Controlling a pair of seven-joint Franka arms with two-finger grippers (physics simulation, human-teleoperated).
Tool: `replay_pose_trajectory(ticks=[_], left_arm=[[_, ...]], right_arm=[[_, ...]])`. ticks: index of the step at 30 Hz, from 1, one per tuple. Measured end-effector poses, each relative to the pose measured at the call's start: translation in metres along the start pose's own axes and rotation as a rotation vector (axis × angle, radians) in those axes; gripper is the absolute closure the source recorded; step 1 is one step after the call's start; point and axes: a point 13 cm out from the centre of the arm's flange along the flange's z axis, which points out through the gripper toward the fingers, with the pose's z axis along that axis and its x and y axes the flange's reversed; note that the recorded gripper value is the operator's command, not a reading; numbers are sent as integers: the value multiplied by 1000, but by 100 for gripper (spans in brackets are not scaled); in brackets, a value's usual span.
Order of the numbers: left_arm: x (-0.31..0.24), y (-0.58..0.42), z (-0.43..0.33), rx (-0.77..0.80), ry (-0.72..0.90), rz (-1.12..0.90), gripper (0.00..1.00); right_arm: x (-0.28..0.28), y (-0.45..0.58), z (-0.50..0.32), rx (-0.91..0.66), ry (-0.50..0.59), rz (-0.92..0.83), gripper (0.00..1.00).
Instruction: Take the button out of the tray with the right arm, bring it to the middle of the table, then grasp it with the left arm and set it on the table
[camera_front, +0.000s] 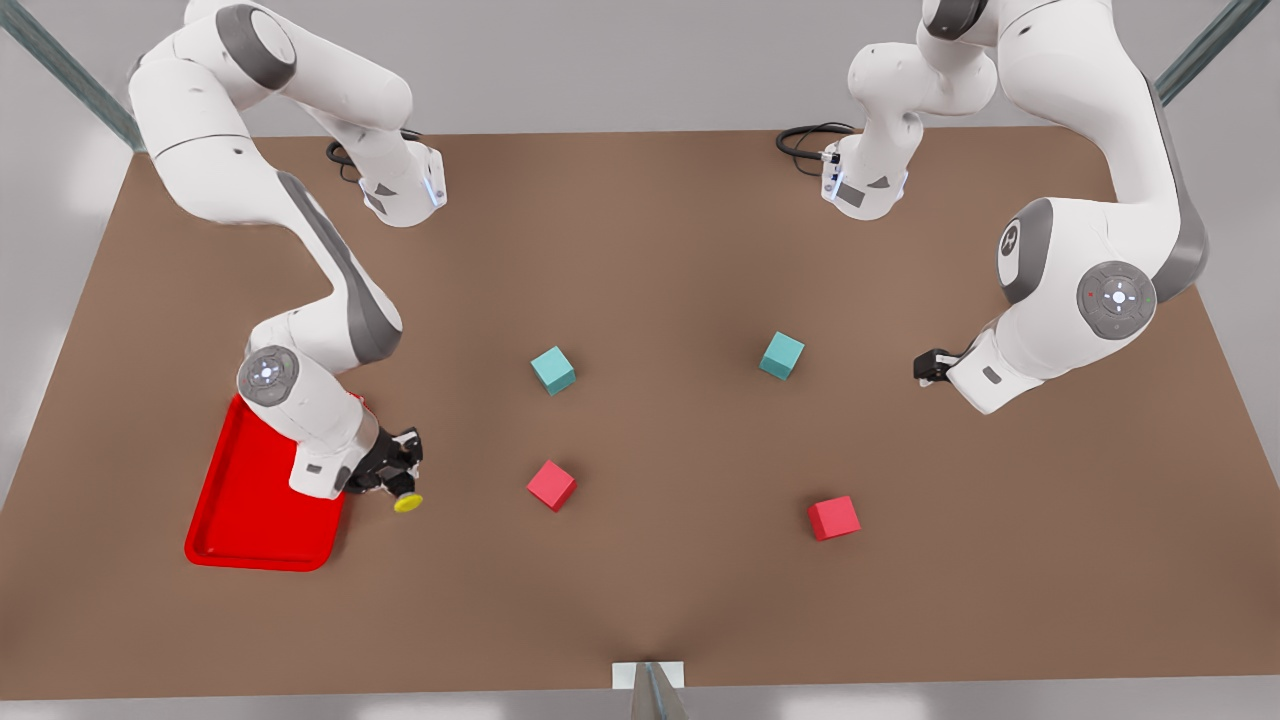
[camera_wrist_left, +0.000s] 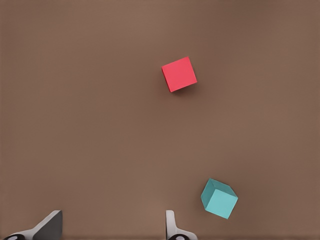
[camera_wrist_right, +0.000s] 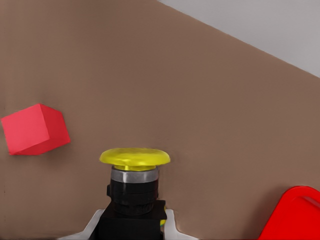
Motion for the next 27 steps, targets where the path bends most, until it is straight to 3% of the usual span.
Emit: replay_pose_trajectory(ticks=[9,19,27], left_arm=[[0,-1,0,0,-1,1,0],[-4,0,3,-1,-3,0,0],[-6,0,5,-2,-7,-1,0]], right_arm=[[-34,261,2,-56,74,-56,60],[-96,354,88,-72,99,319,59],[-84,395,197,-22,94,523,59]])
